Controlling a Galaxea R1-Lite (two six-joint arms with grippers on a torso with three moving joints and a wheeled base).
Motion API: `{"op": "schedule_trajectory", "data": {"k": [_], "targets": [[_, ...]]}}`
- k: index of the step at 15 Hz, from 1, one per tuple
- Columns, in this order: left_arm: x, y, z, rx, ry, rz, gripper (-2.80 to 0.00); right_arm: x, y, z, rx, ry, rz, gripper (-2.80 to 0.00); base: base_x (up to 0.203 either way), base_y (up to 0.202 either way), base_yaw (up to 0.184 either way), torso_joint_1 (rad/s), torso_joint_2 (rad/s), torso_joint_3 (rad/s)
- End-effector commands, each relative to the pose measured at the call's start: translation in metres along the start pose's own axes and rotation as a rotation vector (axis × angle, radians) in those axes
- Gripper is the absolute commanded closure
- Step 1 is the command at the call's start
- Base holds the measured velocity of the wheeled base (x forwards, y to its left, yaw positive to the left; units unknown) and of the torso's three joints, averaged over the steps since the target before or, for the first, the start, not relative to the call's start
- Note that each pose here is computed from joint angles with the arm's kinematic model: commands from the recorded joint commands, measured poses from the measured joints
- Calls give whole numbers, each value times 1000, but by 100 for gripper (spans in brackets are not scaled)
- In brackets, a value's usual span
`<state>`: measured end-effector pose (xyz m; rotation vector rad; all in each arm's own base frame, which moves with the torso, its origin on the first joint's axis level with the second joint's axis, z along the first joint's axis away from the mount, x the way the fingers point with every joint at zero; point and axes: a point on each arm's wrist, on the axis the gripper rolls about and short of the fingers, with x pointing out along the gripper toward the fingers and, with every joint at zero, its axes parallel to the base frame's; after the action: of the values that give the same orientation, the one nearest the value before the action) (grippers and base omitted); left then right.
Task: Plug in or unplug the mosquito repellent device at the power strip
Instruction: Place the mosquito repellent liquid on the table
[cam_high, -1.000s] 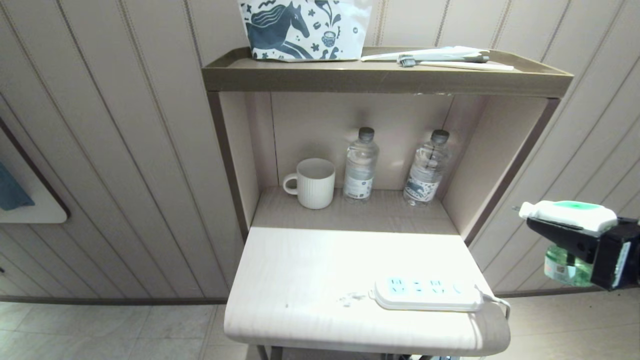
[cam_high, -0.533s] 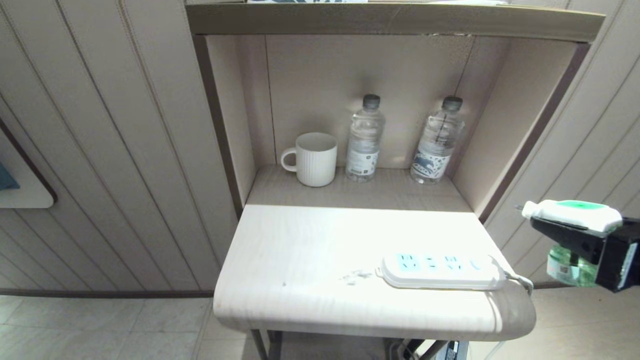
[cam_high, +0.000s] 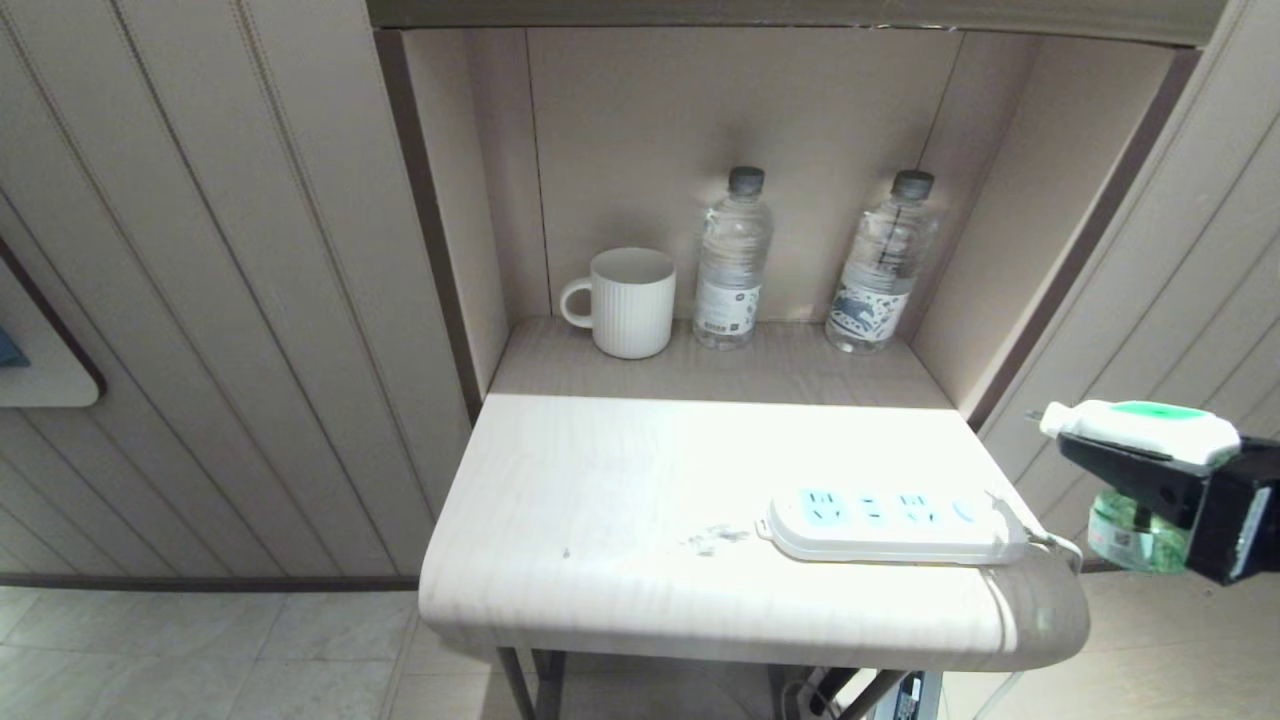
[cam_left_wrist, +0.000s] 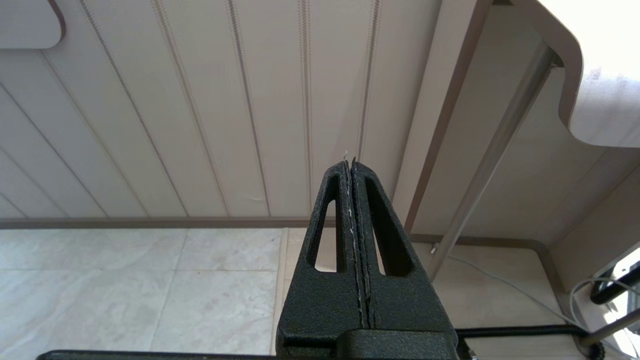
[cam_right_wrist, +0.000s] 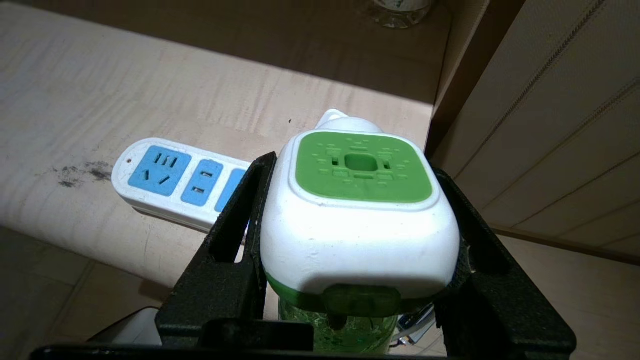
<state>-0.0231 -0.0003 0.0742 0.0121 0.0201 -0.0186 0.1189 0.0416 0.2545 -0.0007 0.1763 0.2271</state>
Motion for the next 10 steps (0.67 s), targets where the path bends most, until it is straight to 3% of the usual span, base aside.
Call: {"op": "schedule_trajectory", "data": {"k": [1, 6, 10], "targets": [[0, 0, 0, 0, 1, -1, 0, 17, 1, 0, 12, -50, -17, 0, 0, 0, 0, 0, 0, 0], [0, 0, 0, 0, 1, 0, 0, 73, 5, -10, 30, -197, -234, 0, 0, 0, 0, 0, 0, 0], [0, 0, 0, 0, 1, 0, 0, 97, 8, -15, 30, -224, -270, 0, 0, 0, 0, 0, 0, 0]]}}
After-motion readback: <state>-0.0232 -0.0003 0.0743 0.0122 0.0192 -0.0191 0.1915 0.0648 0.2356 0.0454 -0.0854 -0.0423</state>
